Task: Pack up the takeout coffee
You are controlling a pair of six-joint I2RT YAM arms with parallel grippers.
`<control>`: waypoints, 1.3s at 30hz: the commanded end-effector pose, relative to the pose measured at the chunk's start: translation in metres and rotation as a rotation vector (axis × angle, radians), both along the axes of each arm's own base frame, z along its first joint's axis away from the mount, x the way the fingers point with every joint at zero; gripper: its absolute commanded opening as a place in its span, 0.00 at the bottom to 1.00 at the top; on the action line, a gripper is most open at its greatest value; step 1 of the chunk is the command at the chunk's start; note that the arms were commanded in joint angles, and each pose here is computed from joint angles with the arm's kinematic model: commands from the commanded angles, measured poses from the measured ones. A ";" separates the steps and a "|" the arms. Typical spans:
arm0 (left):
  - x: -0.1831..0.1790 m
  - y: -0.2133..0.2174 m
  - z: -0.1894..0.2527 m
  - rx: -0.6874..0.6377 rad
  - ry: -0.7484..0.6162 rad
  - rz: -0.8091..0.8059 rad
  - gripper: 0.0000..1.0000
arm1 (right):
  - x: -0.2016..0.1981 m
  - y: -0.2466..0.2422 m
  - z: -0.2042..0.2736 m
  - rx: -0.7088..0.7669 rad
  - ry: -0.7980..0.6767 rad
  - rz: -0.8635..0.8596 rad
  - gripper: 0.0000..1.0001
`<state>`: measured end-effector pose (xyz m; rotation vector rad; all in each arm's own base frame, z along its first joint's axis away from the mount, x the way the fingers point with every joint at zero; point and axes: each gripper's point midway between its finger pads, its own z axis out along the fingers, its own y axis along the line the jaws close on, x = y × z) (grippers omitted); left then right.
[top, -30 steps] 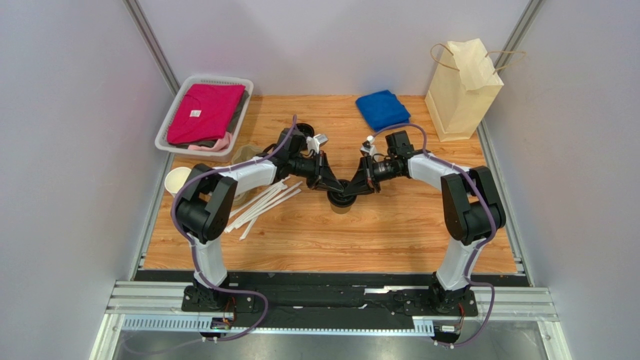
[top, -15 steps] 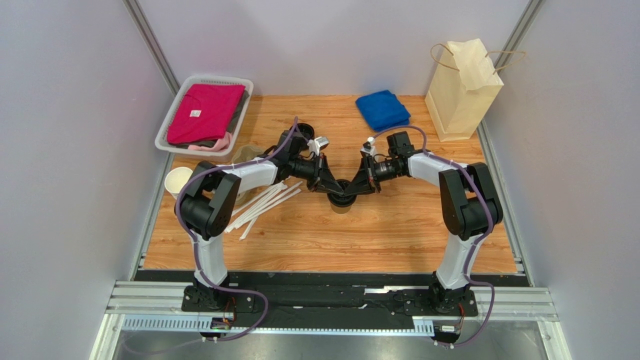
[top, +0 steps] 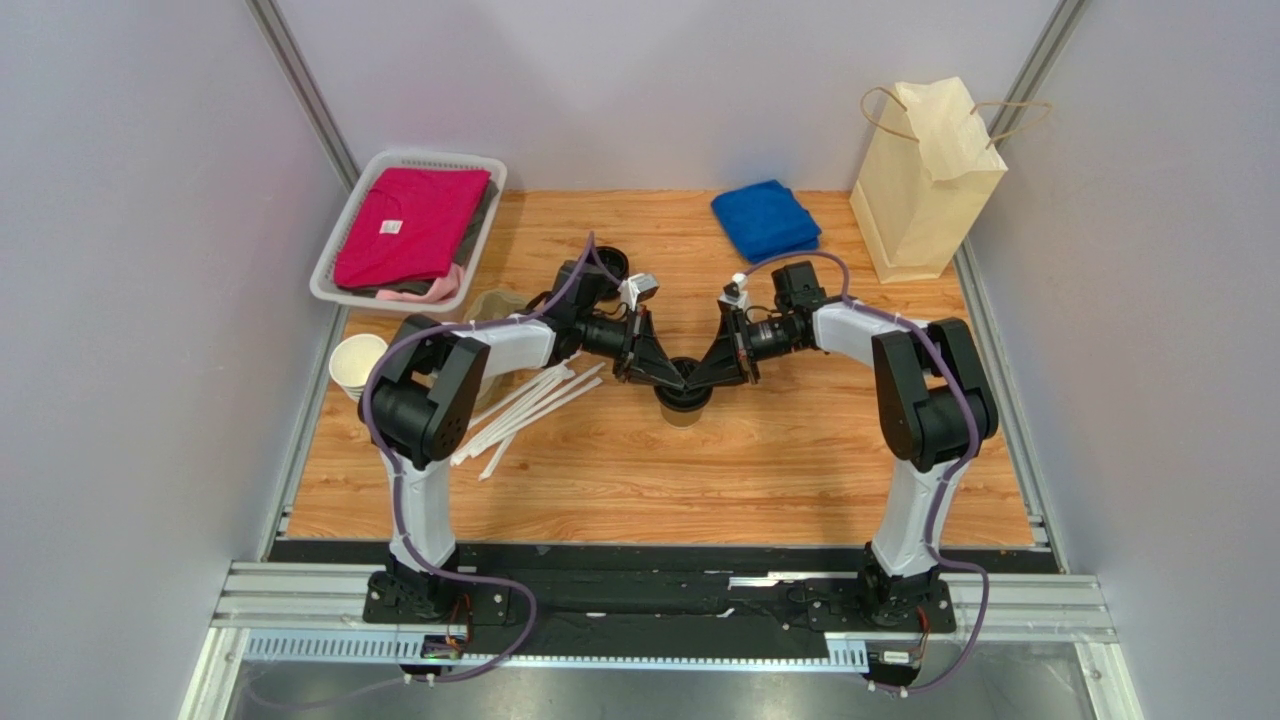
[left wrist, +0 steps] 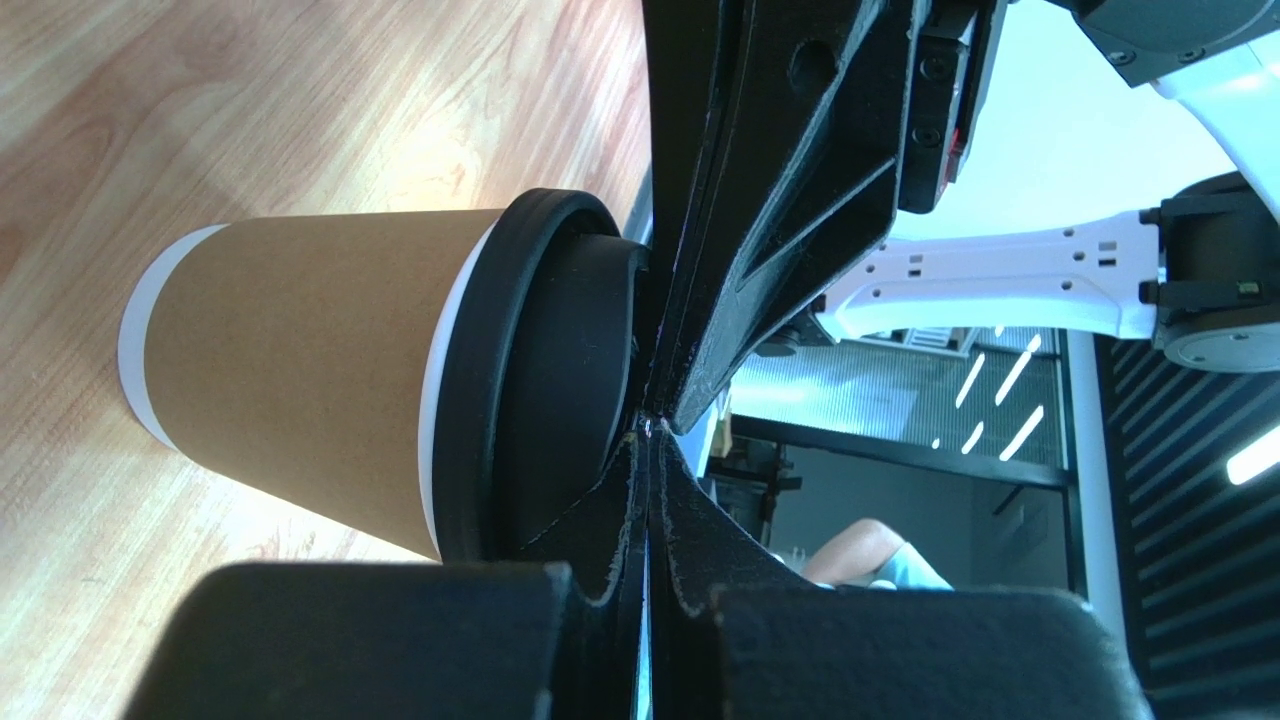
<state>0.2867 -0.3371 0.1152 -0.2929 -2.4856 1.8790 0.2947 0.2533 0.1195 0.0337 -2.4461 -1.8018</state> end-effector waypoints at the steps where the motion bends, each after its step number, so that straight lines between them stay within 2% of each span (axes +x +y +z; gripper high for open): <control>1: -0.010 0.034 -0.116 0.332 0.196 0.146 0.00 | 0.010 -0.014 -0.066 -0.234 0.018 -0.076 0.01; 13: -0.022 0.045 -0.132 0.405 0.243 0.158 0.00 | -0.008 -0.023 -0.086 -0.307 0.050 -0.060 0.01; 19: -0.023 0.046 -0.129 0.417 0.250 0.163 0.00 | -0.002 -0.020 -0.077 -0.306 0.001 -0.047 0.01; 28: -0.026 0.052 -0.140 0.486 0.258 0.155 0.00 | -0.004 -0.020 -0.087 -0.314 0.036 -0.037 0.01; 32: -0.017 0.032 -0.106 0.332 0.197 0.127 0.00 | 0.000 -0.014 -0.069 -0.273 -0.014 -0.008 0.02; 39: -0.009 -0.004 -0.024 0.081 0.005 0.072 0.00 | 0.003 0.005 -0.022 -0.177 -0.135 0.061 0.06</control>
